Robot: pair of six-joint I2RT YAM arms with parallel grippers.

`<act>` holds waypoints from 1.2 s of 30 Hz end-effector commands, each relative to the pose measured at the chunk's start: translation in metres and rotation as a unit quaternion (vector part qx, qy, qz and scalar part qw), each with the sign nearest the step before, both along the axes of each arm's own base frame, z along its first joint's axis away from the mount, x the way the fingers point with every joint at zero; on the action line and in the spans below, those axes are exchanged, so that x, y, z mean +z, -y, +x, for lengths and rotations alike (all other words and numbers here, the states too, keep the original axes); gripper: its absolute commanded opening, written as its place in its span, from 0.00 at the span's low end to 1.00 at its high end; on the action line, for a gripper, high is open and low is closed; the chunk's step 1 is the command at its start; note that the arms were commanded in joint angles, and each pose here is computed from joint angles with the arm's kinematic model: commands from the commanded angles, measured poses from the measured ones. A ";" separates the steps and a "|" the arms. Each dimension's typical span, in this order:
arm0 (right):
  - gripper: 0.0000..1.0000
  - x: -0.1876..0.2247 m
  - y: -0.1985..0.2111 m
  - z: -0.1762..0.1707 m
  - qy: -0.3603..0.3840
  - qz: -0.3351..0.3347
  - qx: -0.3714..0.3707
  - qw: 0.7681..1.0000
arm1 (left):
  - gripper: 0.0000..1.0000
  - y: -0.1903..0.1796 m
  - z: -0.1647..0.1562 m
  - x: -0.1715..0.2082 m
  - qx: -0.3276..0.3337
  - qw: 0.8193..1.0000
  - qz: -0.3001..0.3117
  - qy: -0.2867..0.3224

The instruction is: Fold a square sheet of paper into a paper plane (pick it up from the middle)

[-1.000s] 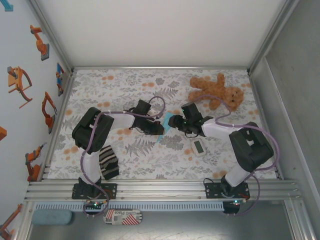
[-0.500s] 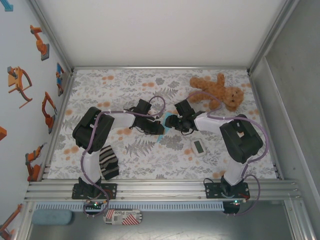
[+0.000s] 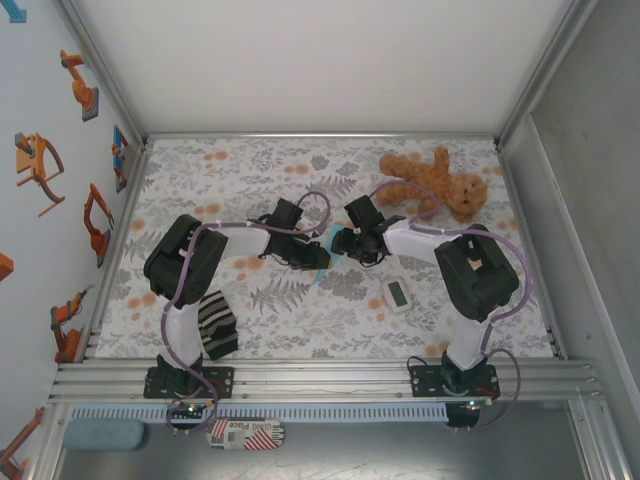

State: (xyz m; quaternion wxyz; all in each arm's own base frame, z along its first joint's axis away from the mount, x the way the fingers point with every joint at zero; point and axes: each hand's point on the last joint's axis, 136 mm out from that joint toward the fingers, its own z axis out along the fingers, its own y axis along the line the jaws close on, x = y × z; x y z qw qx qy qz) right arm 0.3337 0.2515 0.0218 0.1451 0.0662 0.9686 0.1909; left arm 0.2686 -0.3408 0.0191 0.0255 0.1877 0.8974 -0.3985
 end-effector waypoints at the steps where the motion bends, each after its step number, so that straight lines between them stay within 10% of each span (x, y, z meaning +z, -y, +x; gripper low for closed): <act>1: 0.59 -0.050 0.023 -0.016 -0.051 -0.066 -0.016 0.996 | 0.20 -0.011 -0.010 -0.005 0.008 1.000 0.021 -0.014; 36: 0.61 -0.061 0.019 -0.021 -0.075 -0.064 -0.007 0.995 | 0.22 -0.015 -0.016 -0.002 0.014 0.999 0.039 0.009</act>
